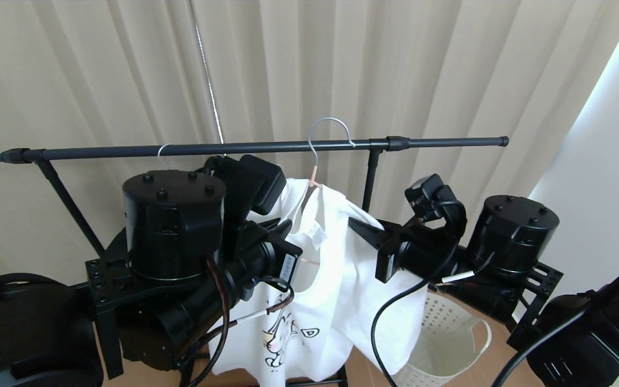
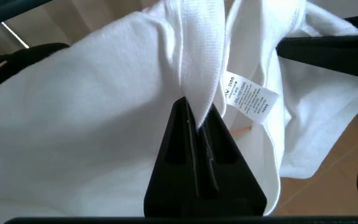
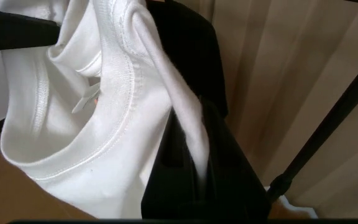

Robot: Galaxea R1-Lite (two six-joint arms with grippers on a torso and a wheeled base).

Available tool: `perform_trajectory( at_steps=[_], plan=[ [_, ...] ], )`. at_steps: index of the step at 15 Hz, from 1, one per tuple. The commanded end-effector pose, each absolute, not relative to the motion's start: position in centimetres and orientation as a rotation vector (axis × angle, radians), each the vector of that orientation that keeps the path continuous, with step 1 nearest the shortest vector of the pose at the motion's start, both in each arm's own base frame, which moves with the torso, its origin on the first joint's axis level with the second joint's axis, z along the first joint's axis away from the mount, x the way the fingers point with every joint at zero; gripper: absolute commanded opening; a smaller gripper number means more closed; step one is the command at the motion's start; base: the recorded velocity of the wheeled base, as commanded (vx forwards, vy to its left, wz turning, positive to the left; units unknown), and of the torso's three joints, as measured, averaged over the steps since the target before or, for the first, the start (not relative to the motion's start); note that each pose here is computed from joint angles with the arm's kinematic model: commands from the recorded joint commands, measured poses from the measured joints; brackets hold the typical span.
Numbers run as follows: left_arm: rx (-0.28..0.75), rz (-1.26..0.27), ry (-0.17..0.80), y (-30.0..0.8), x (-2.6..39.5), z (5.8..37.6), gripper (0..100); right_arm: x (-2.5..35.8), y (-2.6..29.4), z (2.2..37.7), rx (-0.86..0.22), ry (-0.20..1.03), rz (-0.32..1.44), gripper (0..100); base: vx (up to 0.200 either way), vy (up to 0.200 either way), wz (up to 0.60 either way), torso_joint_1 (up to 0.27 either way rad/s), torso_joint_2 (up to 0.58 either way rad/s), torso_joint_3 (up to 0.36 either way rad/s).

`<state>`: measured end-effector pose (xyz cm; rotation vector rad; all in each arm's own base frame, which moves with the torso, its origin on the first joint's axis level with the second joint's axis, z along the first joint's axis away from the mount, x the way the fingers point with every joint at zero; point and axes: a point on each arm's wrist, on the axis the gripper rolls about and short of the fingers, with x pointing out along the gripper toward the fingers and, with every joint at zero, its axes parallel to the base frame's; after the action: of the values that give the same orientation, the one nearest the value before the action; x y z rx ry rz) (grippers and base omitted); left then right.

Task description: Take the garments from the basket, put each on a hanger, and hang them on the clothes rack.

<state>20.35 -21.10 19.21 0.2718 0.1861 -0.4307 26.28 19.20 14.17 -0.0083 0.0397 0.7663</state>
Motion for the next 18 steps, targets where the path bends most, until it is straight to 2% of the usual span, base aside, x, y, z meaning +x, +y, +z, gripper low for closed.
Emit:
perform_trajectory(
  at_steps=[1, 2, 3, 6, 8, 12, 16, 18],
  plan=[
    [0.281, -0.439, 0.196, -21.2, 20.2, 18.8, 0, 26.2, 19.1, 14.4, -0.004, 0.022, 0.77, 0, 0.0, 0.0, 0.0, 0.0, 0.0, 0.0],
    [0.281, -0.454, 0.2, -21.3, 20.1, 18.7, 0, 26.2, 19.2, 14.5, -0.003, 0.012, 0.77, 0, 0.0, 0.0, 0.0, 0.0, 0.0, 0.0],
    [0.282, -0.476, 0.208, -21.1, 19.9, 18.3, 100, 26.2, 19.1, 14.4, -0.003, 0.011, 0.77, 0, 0.0, 0.0, 0.0, 0.0, 0.0, 0.0],
    [0.231, -0.479, 0.157, -21.1, 20.0, 18.9, 100, 26.5, 18.9, 14.4, -0.002, 0.009, 0.759, 0, 0.0, 0.0, 0.0, 0.0, 0.0, 0.0],
    [0.215, -0.472, 0.133, -20.0, 19.3, 19.8, 100, 26.9, 18.5, 14.5, -0.001, 0.006, 0.747, 0, 0.0, 0.0, 0.0, 0.0, 0.0, 0.0],
    [0.221, -0.408, 0.105, -15.9, 17.6, 20.5, 100, 28.1, 16.2, 14.7, -0.003, -0.003, 0.738, 0, 0.0, 0.0, 0.0, 0.0, 0.0, 0.0],
    [0.169, -0.21, 0.184, -10.9, 19.0, 18.7, 100, 29.1, 13.8, 14.8, -0.014, -0.009, 0.768, 0, 0.0, 0.0, 0.0, 0.0, 0.0, 0.0],
    [0.129, -0.208, 0.226, -9.3, 19.4, 17.8, 100, 29.1, 13.7, 14.7, -0.031, -0.011, 0.775, 0, 0.0, 0.0, 0.0, 0.0, 0.0, 0.0]
  ],
)
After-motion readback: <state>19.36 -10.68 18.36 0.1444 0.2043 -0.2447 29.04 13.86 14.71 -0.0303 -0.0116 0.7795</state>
